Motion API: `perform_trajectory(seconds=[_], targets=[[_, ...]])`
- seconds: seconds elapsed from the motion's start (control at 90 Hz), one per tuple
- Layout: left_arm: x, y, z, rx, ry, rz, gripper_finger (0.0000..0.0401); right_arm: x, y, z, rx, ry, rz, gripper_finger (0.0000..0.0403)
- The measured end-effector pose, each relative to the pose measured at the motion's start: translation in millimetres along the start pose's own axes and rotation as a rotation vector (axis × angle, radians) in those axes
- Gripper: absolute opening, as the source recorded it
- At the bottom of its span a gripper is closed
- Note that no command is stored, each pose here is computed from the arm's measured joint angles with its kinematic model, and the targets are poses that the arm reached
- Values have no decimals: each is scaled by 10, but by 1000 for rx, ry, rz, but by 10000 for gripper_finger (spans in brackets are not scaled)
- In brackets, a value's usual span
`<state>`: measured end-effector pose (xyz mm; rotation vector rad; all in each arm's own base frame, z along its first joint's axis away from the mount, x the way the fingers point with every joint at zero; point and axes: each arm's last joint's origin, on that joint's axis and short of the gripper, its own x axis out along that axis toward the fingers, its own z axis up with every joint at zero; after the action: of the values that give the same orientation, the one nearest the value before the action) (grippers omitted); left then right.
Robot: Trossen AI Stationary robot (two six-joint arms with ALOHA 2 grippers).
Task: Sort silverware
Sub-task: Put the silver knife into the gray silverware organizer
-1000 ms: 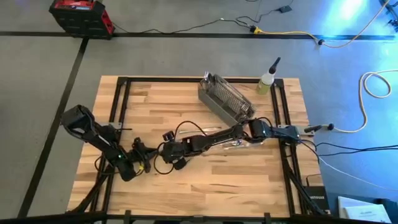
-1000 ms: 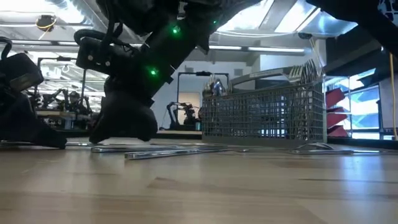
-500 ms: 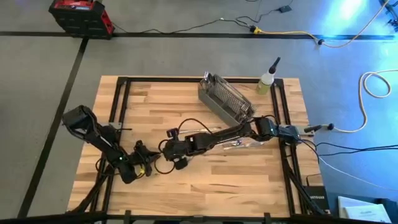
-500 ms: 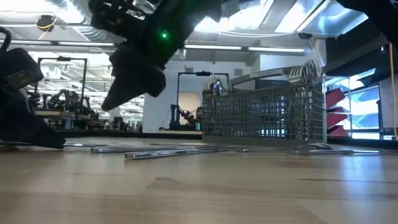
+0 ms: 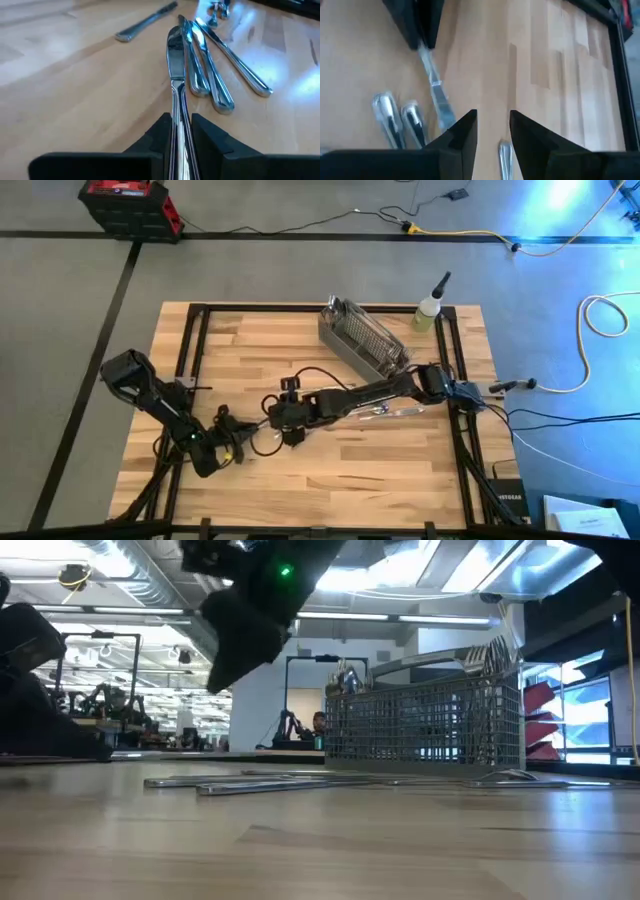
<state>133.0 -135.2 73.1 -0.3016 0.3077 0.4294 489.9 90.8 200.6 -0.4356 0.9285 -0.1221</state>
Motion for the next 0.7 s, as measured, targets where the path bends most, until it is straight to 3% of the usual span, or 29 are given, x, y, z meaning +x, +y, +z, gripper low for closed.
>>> perform_trajectory(seconds=[0.244, 0.467, 0.578, 0.7], targets=[[0, 5, 9, 9, -27, 12, 43, -559, -77, -207, 84, -150, -46, 54], [20, 10, 23, -8, -41, 26, 43, -972, -182, -937, 311, -314, -41, 14], [63, -26, 60, -4, -52, 44, 43, -1167, -222, -1315, 453, -370, -24, 6], [138, -75, 120, 30, -63, 75, 43, -1361, -173, -1657, 531, -396, -2, 5]])
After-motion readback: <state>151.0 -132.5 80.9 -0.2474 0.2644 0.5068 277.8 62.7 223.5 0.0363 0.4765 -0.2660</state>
